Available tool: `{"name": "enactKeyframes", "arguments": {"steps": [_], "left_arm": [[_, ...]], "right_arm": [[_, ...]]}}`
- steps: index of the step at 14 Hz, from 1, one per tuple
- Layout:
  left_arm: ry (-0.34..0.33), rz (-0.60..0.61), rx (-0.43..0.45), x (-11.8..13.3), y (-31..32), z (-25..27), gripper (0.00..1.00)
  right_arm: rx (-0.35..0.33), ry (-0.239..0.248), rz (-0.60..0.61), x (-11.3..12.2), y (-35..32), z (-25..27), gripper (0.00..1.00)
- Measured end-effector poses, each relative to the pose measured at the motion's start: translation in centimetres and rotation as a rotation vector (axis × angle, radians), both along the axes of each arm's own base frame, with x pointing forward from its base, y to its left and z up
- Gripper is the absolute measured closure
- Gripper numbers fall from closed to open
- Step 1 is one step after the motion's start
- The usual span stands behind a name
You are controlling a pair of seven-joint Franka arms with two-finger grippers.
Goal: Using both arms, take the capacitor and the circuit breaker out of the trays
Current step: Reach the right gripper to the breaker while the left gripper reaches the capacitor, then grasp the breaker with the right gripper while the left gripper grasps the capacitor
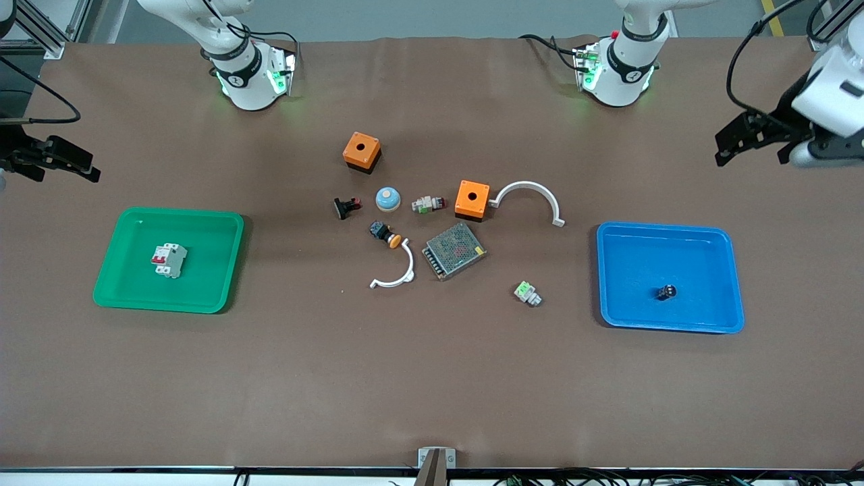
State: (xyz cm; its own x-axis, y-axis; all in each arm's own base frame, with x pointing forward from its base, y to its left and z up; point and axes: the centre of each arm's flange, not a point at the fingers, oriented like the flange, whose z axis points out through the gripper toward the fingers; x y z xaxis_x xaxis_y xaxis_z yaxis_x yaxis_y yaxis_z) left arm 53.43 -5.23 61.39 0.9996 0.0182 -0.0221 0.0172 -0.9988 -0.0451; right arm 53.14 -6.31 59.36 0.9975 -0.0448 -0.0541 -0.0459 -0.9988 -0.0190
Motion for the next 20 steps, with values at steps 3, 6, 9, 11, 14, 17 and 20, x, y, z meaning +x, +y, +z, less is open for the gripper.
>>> {"name": "enactKeyframes", "arguments": {"steps": [3, 6, 9, 11, 14, 17, 20], "left_arm": [[0.035, 0.014, 0.029, 3.7, 0.7, -6.5, 0.0], [0.033, 0.108, 0.011, 6.8, 0.2, -16.0, 0.0], [0.042, 0.153, -0.016, 9.4, 0.3, -24.8, 0.0], [0.027, 0.176, -0.033, 10.8, 1.8, -28.3, 0.0], [0.036, 0.192, -0.042, 11.9, 3.0, -30.3, 0.0], [0.047, 0.174, -0.025, 12.1, 2.7, -31.5, 0.0], [0.074, 0.189, -0.019, 11.9, 3.9, -32.5, 0.0]], "right_arm": [[-0.01, 0.015, -0.029, 3.2, -1.6, -3.1, 0.0], [-0.029, 0.006, -0.072, 7.5, -4.6, -9.2, 0.0], [-0.042, 0.014, -0.1, 9.7, -6.8, -16.6, 0.0], [-0.051, -0.018, -0.115, 9.3, -7.9, -21.8, 0.0], [-0.064, -0.075, -0.121, 6.9, -8.0, -29.1, 0.0], [-0.071, -0.101, -0.119, 4.1, -7.5, -34.6, 0.0], [-0.072, -0.083, -0.11, 2.2, -7.2, -37.9, 0.0]]}}
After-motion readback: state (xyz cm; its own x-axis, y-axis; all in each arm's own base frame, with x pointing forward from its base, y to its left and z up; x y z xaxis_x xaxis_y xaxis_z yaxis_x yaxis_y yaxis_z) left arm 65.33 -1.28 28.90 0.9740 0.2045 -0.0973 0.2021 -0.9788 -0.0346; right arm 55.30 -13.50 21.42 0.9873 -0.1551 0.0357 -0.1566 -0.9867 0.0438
